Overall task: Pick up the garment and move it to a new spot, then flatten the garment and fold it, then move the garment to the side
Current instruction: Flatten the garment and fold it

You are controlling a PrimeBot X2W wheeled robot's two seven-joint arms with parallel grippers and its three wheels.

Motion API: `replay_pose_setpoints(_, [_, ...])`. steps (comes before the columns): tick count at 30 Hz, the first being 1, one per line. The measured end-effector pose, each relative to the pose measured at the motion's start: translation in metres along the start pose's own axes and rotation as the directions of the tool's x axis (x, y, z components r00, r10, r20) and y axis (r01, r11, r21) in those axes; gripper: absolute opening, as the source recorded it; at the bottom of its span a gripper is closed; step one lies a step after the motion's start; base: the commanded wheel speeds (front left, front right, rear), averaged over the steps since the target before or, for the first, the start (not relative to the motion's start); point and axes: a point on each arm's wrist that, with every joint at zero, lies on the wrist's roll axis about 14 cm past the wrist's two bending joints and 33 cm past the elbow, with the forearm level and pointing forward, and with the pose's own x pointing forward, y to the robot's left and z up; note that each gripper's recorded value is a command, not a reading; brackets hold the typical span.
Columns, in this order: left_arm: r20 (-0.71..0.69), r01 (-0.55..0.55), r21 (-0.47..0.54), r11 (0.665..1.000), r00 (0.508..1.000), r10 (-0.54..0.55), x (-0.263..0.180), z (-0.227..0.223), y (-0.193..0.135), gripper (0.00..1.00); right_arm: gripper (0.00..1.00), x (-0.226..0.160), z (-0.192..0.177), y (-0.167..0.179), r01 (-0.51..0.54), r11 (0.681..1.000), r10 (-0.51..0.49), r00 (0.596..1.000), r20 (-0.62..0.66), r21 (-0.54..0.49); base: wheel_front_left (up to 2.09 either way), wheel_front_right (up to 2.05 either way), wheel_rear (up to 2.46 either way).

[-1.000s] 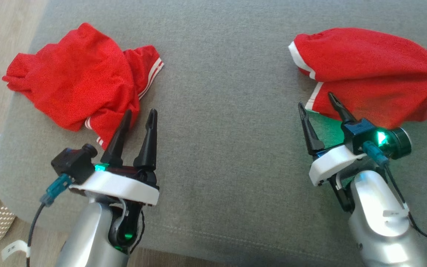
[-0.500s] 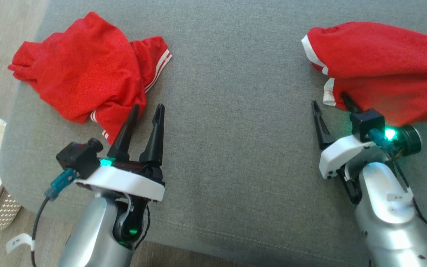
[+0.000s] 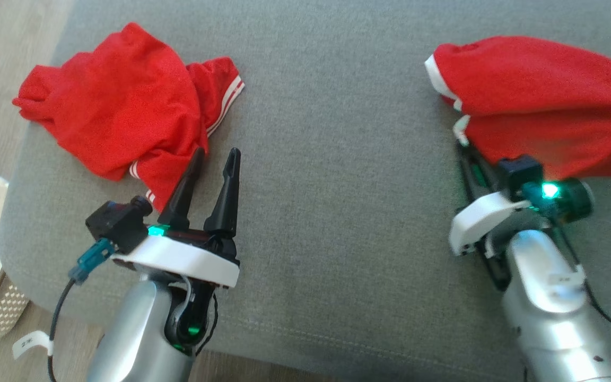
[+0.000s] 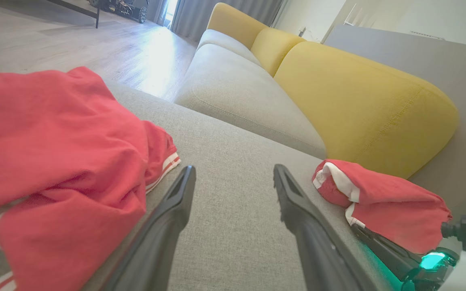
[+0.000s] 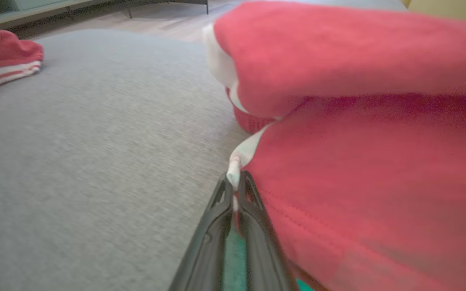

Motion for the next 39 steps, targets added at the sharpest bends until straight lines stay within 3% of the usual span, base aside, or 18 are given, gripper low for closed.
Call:
replay_pose_setpoints(6, [0.038, 0.026, 0.000, 1.000, 0.999, -0.026, -0.006, 0.014, -0.010, 1.00, 0.00, -0.008, 0.047, 0.041, -0.115, 0.993, 0.120, 0.984, 0.135, -0.040, 0.00, 0.00, 0.00])
replay_pose_setpoints(10, [0.049, 0.032, -0.006, 0.999, 0.998, -0.031, -0.018, 0.017, -0.014, 1.00, 0.00, -0.017, 0.104, 0.064, -0.176, 0.981, 0.192, 0.941, 0.278, -0.081, 0.00, 0.00, 0.00])
replay_pose_setpoints(14, [0.042, 0.028, -0.004, 1.000, 0.999, -0.028, -0.032, 0.014, -0.016, 1.00, 0.00, -0.035, 0.189, 0.089, -0.244, 0.964, 0.266, 0.837, 0.477, -0.110, 0.00, 0.00, 0.00])
replay_pose_setpoints(17, [0.047, 0.024, -0.004, 1.000, 0.999, -0.024, -0.036, 0.015, -0.016, 1.00, 0.00, -0.056, 0.251, 0.087, -0.248, 0.962, 0.262, 0.740, 0.619, -0.110, 0.00, 0.00, 0.00])
replay_pose_setpoints(21, [0.045, 0.037, 0.002, 0.999, 0.998, -0.037, -0.034, 0.014, -0.020, 1.00, 0.00, -0.085, 0.314, 0.044, -0.182, 0.983, 0.142, 0.628, 0.765, -0.033, 0.00, 0.00, 0.00])
replay_pose_setpoints(23, [0.041, 0.050, 0.001, 0.999, 0.998, -0.050, -0.031, 0.012, -0.025, 1.00, 0.00, -0.093, 0.327, 0.006, -0.087, 0.996, 0.043, 0.607, 0.794, 0.012, 0.00, 0.00, 0.00])
replay_pose_setpoints(26, [0.029, 0.063, -0.002, 0.998, 0.998, -0.062, -0.028, 0.008, -0.028, 1.00, 0.00, -0.096, 0.316, -0.051, 0.068, 0.993, -0.114, 0.624, 0.773, 0.092, 0.00, 0.00, 0.00])
replay_pose_setpoints(31, [0.010, 0.073, -0.007, 0.997, 0.997, -0.072, -0.022, 0.001, -0.031, 1.00, 0.00, -0.095, 0.228, -0.126, 0.289, 0.935, -0.354, 0.735, 0.578, 0.204, 0.00, 0.00, 0.00])
replay_pose_setpoints(34, [-0.006, 0.077, -0.004, 0.997, 0.997, -0.077, -0.018, -0.005, -0.032, 1.00, 0.00, -0.114, 0.150, -0.175, 0.452, 0.850, -0.527, 0.752, 0.397, 0.272, 0.00, 0.00, 0.00])
replay_pose_setpoints(37, [-0.022, 0.087, -0.008, 0.996, 0.996, -0.087, -0.014, -0.011, -0.034, 1.00, 0.00, -0.148, 0.099, -0.214, 0.606, 0.751, -0.659, 0.705, 0.263, 0.261, 0.00, 0.00, 0.00])
replay_pose_setpoints(39, [-0.031, 0.098, -0.003, 0.995, 0.995, -0.098, -0.011, -0.014, -0.037, 1.00, 0.00, -0.163, 0.081, -0.228, 0.666, 0.708, -0.706, 0.679, 0.200, 0.236, 0.00, 0.00, 0.00])
